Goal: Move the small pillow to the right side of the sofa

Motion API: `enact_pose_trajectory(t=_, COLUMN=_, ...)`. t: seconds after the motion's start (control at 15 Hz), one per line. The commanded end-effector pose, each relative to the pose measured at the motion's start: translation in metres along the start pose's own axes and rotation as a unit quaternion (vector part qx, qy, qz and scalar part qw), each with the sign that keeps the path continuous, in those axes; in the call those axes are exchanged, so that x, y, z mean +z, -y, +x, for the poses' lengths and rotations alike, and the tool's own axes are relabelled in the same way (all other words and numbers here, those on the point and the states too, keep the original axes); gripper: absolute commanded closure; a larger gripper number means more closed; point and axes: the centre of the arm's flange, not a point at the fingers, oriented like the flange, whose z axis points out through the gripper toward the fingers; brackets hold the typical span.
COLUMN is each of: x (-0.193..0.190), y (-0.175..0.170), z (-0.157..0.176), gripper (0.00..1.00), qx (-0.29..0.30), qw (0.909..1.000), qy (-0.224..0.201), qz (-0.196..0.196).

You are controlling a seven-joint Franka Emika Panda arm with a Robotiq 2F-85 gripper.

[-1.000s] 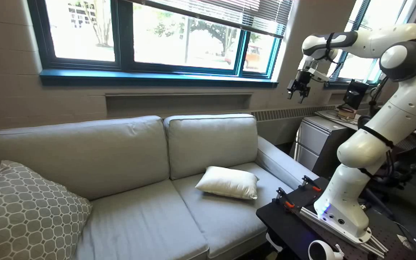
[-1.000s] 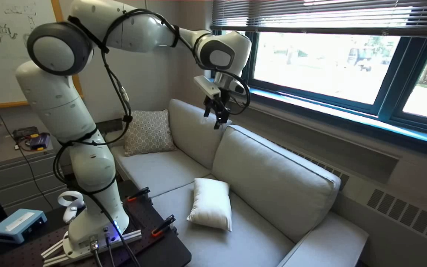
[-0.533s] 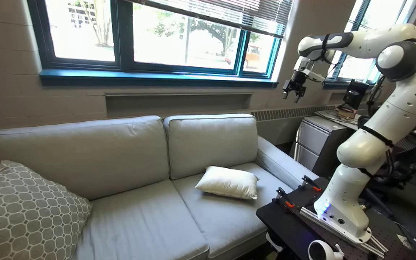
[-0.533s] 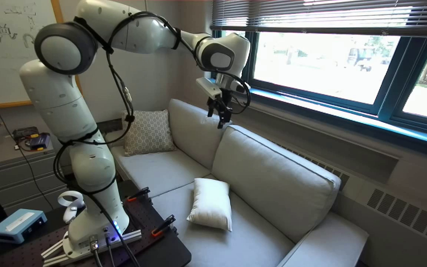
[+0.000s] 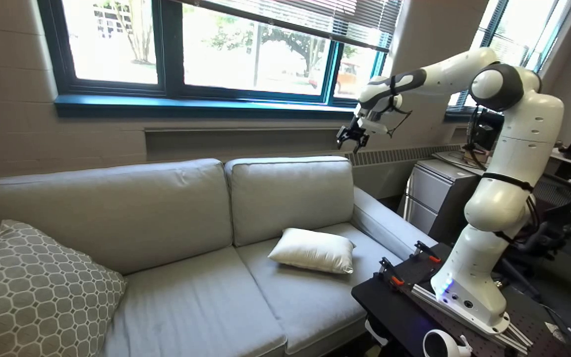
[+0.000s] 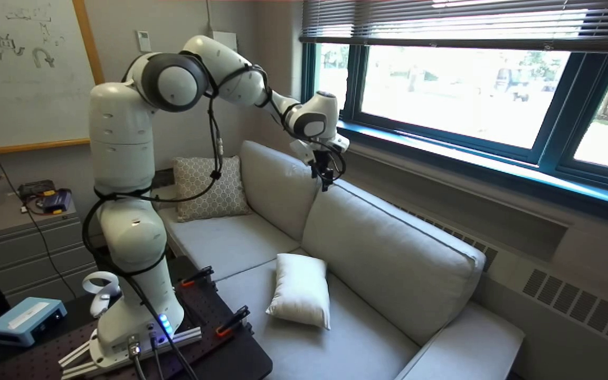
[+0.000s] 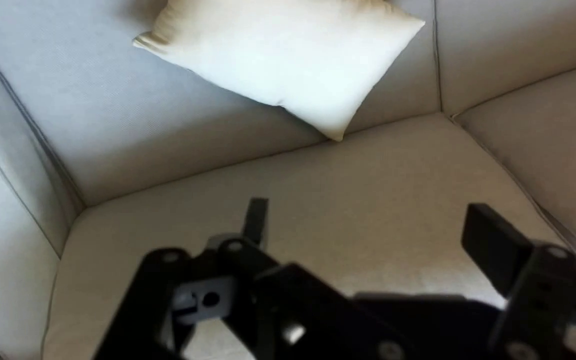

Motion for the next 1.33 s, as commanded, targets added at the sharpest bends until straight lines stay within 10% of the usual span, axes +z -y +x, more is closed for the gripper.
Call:
enact_pose_trajectory(t=0.0, x=0.088, y=0.029, z=0.029, gripper=0.00, qx=0.006, qw=0.9986, qy=0.024, qz=-0.047)
enact_pose_trajectory(t=0.67, x=0.067, y=0.018, z=0.010, gripper=0.00, qx=0.001, qw=0.9995, qy=0.010, qz=-0.030)
enact_pose_trajectory(t=1.27, x=0.258, y=0.111, z=0.019, gripper=0.00, qx=-0.036, qw=0.9930, qy=0.096, qz=-0.059)
